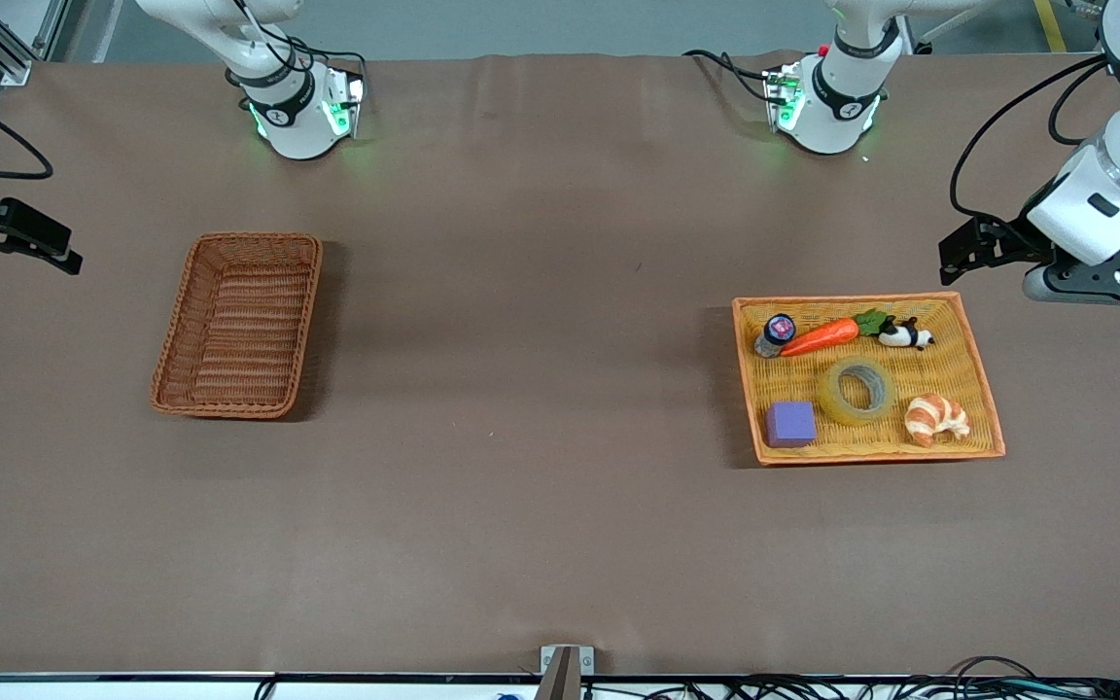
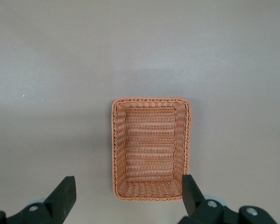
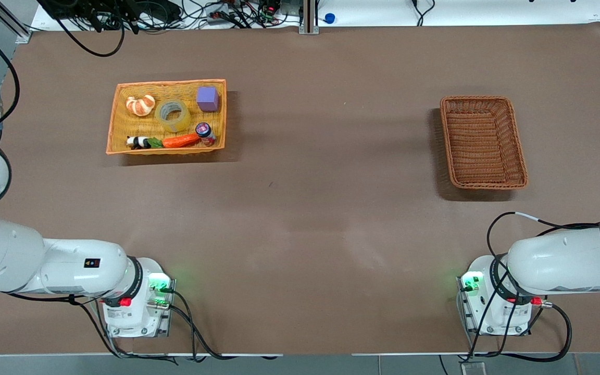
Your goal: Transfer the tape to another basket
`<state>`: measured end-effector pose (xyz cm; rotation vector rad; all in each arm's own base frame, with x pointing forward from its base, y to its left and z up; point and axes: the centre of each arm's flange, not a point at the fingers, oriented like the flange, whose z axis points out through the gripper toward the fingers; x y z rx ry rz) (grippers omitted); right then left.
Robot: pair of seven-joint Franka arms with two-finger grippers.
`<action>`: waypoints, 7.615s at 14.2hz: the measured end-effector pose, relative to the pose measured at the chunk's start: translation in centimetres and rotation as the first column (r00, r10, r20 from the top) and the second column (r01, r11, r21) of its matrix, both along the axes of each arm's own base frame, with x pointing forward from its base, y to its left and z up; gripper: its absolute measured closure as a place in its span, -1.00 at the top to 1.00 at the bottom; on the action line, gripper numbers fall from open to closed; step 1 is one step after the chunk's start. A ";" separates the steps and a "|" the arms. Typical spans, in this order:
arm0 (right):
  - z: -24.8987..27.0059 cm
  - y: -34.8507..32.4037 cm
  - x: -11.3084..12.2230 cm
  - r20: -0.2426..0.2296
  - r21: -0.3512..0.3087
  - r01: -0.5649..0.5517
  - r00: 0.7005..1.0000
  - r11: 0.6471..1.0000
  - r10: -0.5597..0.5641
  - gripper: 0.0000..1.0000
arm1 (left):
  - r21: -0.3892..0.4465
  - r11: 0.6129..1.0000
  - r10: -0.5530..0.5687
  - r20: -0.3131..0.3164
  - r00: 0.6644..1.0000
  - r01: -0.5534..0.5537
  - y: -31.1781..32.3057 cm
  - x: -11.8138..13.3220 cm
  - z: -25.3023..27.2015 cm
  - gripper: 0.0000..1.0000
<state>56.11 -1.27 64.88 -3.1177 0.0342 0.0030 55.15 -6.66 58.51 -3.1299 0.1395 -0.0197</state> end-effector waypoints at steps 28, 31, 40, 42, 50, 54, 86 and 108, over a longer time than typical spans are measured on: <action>0.0 -0.3 0.0 0.000 0.000 0.006 1.000 1.000 -0.006 1.00 | -0.021 0.995 0.091 -0.116 0.989 -0.094 5.7 3.5 -36.0 1.00; 0.0 -0.3 0.0 0.000 0.000 0.006 1.000 1.000 -0.006 1.00 | -0.026 0.995 0.091 -0.100 0.991 -0.094 5.6 3.7 -37.5 0.85; 0.0 -0.3 0.0 0.000 0.000 0.006 1.000 1.000 -0.006 1.00 | -0.019 0.994 0.102 -0.130 0.986 -0.105 6.6 3.6 -37.6 -0.58; 0.0 -0.4 0.0 0.000 0.000 0.006 1.000 1.000 -0.006 1.00 | -0.015 0.995 0.100 -0.130 0.986 -0.103 6.5 3.9 -35.5 -0.58; 0.0 -0.4 0.0 0.000 0.000 0.006 1.000 1.000 -0.006 1.00 | -0.069 0.997 0.044 -0.029 0.999 -0.046 -11.3 4.5 -24.6 -0.58; 0.0 -0.4 0.0 0.000 0.000 0.006 1.000 1.000 -0.006 1.00 | -0.080 0.993 0.087 -0.060 0.994 -0.091 -25.8 1.0 -26.6 -0.58; -8.0 12.8 1.8 -0.001 0.026 0.012 1.000 1.000 -0.012 1.00 | -0.084 0.979 0.184 -0.021 0.983 -0.185 -36.7 2.8 -17.7 1.00; -46.1 38.0 -4.4 -0.021 -0.095 -0.247 0.969 0.964 0.246 0.20 | 0.001 1.000 0.014 0.066 0.998 -0.014 -5.4 -3.6 -0.7 1.00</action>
